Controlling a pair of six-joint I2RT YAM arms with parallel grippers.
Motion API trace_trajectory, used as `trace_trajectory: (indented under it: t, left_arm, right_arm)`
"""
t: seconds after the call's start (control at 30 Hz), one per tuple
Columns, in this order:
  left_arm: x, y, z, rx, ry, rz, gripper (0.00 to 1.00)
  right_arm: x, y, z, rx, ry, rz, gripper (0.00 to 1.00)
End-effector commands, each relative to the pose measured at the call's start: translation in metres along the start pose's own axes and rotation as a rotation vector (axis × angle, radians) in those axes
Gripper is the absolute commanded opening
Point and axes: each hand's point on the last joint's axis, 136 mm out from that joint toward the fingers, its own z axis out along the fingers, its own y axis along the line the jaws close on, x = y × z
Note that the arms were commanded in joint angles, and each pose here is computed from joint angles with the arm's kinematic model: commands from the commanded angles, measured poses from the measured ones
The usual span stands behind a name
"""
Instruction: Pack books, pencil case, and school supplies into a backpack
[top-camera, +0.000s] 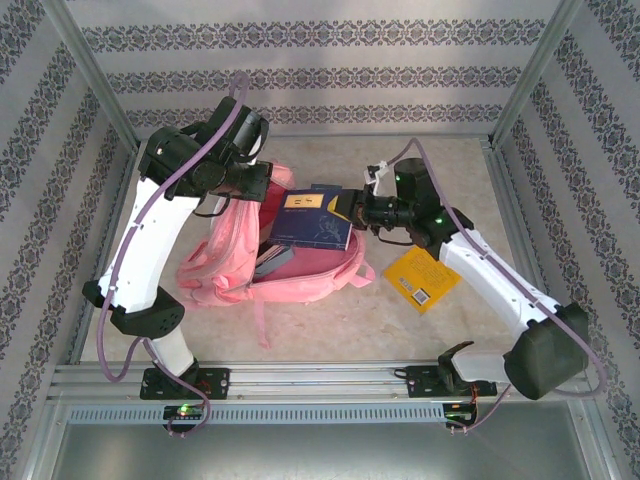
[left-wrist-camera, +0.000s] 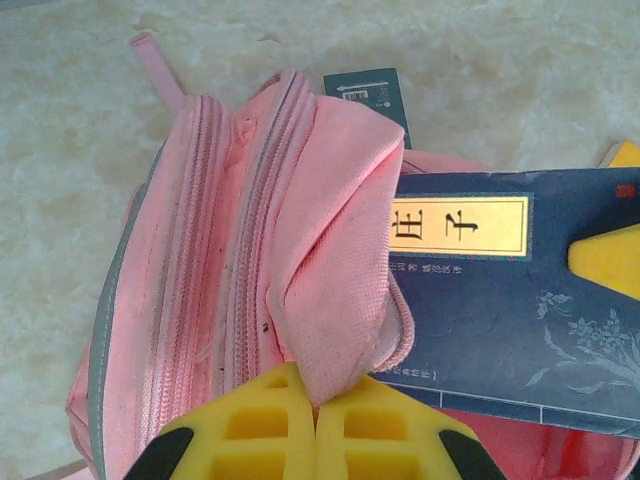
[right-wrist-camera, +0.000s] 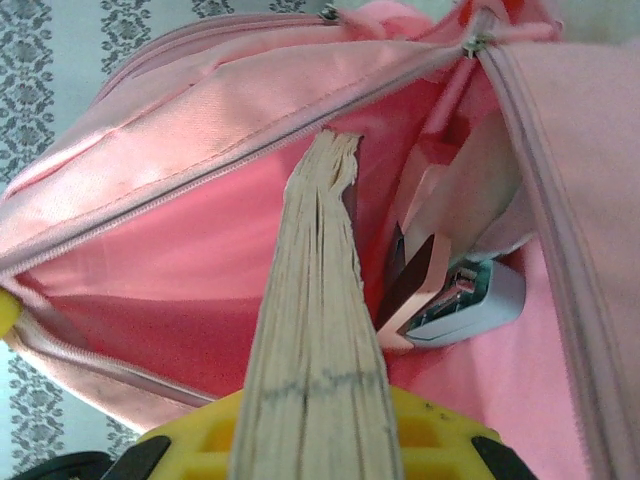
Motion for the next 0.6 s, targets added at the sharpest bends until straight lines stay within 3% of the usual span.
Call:
trace_trajectory:
  t: [0.0, 0.33, 0.57]
  left_arm:
    - [-0.028, 0.005, -0.013, -0.010, -0.141, -0.026, 0.00]
    - [-0.040, -0.005, -0.002, 0.027, -0.175, -0.029, 0.00]
    - [-0.045, -0.008, -0.001, 0.045, -0.200, -0.030, 0.00]
  right_arm:
    - [0.000, 0.017, 0.001, -0.019, 0.029, 0.077, 0.00]
    - [0.002, 0.002, 0.039, 0.069, 0.042, 0.252, 0.00]
    - [0.006, -0.002, 0.059, 0.131, 0.005, 0.234, 0.00]
